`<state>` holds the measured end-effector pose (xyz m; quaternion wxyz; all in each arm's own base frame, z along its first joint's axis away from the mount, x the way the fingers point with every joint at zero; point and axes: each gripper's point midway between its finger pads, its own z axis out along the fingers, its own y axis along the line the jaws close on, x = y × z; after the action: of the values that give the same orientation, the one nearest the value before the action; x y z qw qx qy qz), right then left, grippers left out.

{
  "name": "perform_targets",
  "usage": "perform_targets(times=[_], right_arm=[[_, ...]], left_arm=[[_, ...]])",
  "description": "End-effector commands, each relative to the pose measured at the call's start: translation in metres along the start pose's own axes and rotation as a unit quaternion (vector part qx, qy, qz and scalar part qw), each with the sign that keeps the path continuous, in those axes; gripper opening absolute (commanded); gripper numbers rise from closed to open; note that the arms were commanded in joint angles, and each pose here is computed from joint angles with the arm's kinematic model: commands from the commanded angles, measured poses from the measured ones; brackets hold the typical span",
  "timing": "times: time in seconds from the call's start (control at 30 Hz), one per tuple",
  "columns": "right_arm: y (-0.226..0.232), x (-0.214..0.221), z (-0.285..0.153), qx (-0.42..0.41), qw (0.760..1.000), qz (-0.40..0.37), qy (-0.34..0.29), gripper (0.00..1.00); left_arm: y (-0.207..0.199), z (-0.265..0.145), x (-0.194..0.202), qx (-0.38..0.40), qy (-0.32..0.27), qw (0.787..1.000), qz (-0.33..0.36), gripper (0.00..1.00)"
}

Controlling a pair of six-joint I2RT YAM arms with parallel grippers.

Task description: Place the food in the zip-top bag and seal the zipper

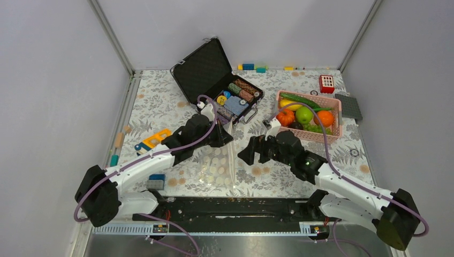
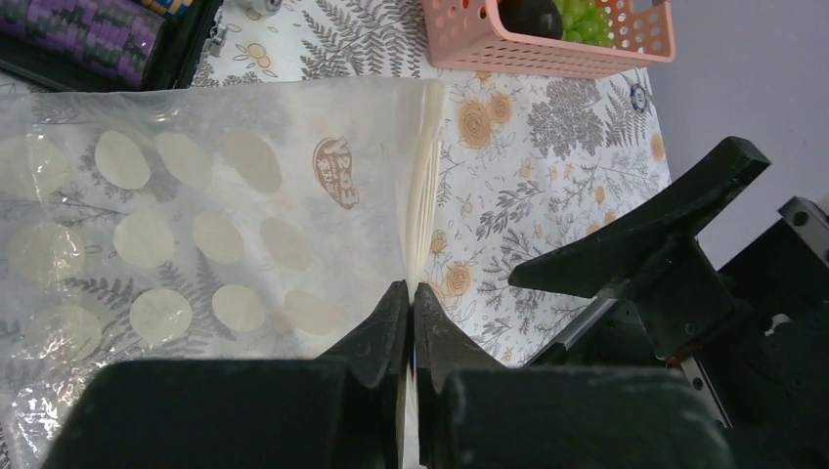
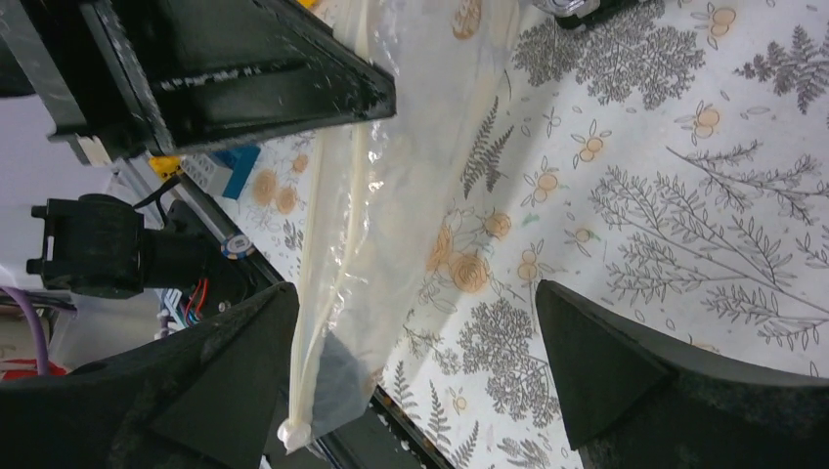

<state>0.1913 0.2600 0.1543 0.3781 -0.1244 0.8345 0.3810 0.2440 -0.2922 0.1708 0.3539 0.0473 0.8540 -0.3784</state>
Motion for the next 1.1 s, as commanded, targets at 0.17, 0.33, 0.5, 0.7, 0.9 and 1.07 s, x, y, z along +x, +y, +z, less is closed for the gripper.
perform_targets(times=[0.17,0.33,0.5,0.7,0.9,1.07], right_arm=[[0.019,-0.025,0.024,0.025,0.999,-0.028,-0.039,1.0],[0.011,-0.014,0.035,0.046,0.998,-0.028,-0.019,1.0],[0.001,-0.005,0.042,0.068,0.997,-0.031,-0.006,1.0],[0.009,0.0,0.047,0.056,0.998,-0.036,0.002,1.0],[-0.002,-0.003,0.048,0.111,0.993,-0.027,-0.026,1.0],[-0.02,-0.004,0.048,0.194,0.98,-0.026,-0.045,1.0]], left_arm=[[-0.012,0.005,-0.021,-0.006,-0.036,0.999,-0.017,0.0],[-0.012,0.005,-0.02,-0.012,-0.032,0.999,-0.021,0.0],[-0.015,0.004,-0.02,-0.015,-0.034,0.999,-0.018,0.0],[-0.01,0.007,-0.02,-0.036,-0.037,0.998,-0.019,0.0],[-0.007,0.006,-0.021,-0.053,-0.042,0.997,-0.024,0.0],[-0.001,0.007,-0.021,-0.078,-0.039,0.996,-0.029,0.0]])
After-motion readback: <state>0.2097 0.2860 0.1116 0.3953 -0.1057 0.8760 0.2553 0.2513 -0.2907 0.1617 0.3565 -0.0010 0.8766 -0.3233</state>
